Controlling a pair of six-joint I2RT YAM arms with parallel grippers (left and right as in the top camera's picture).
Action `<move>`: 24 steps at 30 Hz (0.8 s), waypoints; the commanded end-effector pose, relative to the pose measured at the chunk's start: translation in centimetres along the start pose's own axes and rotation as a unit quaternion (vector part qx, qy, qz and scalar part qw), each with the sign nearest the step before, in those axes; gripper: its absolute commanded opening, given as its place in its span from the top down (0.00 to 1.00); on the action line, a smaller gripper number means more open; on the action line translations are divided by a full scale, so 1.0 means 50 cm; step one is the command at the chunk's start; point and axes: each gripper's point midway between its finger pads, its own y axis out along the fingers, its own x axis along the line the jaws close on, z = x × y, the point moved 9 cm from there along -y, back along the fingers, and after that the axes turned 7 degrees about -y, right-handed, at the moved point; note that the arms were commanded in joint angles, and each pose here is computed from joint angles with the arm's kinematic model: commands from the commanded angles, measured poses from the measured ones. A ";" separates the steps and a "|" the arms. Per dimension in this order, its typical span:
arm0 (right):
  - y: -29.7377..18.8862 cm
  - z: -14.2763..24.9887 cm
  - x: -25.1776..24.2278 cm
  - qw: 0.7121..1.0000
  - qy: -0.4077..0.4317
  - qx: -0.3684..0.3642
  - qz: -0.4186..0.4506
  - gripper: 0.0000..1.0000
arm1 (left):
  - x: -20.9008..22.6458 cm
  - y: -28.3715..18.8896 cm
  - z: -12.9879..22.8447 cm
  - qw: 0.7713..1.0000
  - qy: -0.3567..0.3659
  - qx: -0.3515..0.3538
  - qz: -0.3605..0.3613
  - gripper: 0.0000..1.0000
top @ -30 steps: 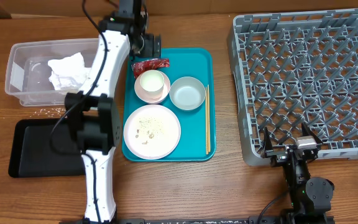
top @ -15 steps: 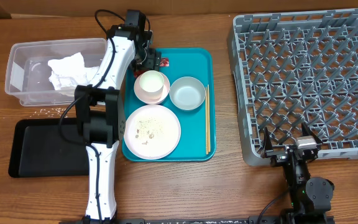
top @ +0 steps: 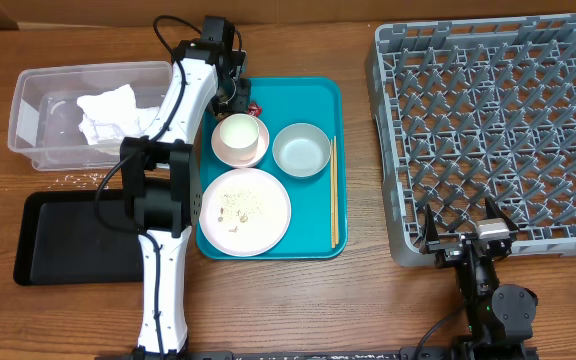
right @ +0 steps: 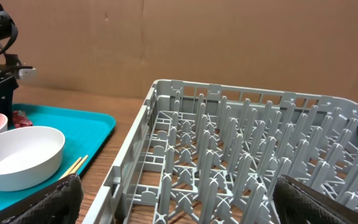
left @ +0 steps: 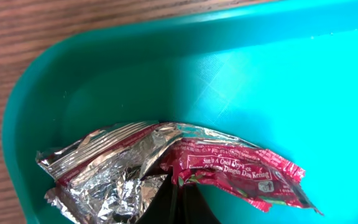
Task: Sort waste into correct bins and load items into the dishwasher
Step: 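Grasp the red snack wrapper on the tray with the left gripper, then move the wrapper over the clear bin and release it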
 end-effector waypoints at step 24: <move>0.000 0.005 -0.001 1.000 0.000 -0.001 0.005 0.00 | 0.245 -0.477 -0.010 0.872 -0.421 -0.212 -0.132 0.96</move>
